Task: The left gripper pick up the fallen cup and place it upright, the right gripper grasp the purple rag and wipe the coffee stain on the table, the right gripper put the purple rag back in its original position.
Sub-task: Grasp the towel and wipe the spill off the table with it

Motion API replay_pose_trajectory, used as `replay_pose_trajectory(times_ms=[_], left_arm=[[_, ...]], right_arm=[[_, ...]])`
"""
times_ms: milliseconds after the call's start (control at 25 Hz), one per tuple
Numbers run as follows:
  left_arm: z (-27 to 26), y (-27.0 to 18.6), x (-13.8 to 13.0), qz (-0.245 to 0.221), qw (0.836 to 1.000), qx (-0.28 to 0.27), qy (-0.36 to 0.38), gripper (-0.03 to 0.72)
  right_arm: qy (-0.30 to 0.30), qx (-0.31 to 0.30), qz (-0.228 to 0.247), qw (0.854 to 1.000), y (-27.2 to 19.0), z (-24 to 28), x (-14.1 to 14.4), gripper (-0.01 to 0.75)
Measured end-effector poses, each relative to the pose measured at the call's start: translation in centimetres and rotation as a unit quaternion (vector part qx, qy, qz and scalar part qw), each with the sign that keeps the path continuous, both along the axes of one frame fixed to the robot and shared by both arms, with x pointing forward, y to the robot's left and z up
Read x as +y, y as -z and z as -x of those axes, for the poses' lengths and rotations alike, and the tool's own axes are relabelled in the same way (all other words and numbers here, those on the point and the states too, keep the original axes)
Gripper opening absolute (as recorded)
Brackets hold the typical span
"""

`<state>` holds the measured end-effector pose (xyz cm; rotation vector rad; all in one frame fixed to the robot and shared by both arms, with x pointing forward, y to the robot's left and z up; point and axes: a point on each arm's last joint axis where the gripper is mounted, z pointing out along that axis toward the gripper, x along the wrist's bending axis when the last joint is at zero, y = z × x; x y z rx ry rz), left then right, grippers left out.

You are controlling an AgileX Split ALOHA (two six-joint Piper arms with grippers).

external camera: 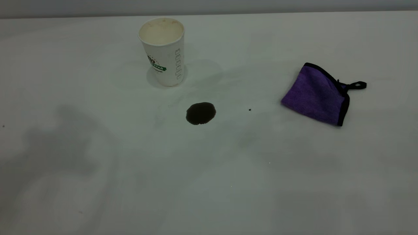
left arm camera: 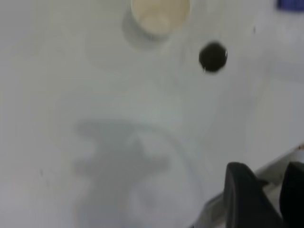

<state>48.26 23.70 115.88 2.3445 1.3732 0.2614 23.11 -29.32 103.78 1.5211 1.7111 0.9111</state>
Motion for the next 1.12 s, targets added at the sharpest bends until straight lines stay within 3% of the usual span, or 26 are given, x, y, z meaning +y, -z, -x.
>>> replay_pose_trajectory(times_ms=[520, 800, 1120], left_arm=[[14.6, 7.3, 3.0, 0.012, 0.998, 0.036, -0.059, 0.238], [20.4, 10.4, 4.7, 0.028, 0.99, -0.088, -0.102, 0.238], [23.5, 11.3, 5.3, 0.04, 0.974, -0.177, -0.139, 0.238]], right_arm=[[0.0, 0.0, 0.0, 1.0, 0.0, 0.0, 0.0, 0.589], [0.0, 0.0, 0.0, 1.0, 0.0, 0.0, 0.0, 0.589], [0.0, 0.0, 0.0, 1.0, 0.0, 0.0, 0.0, 0.589]])
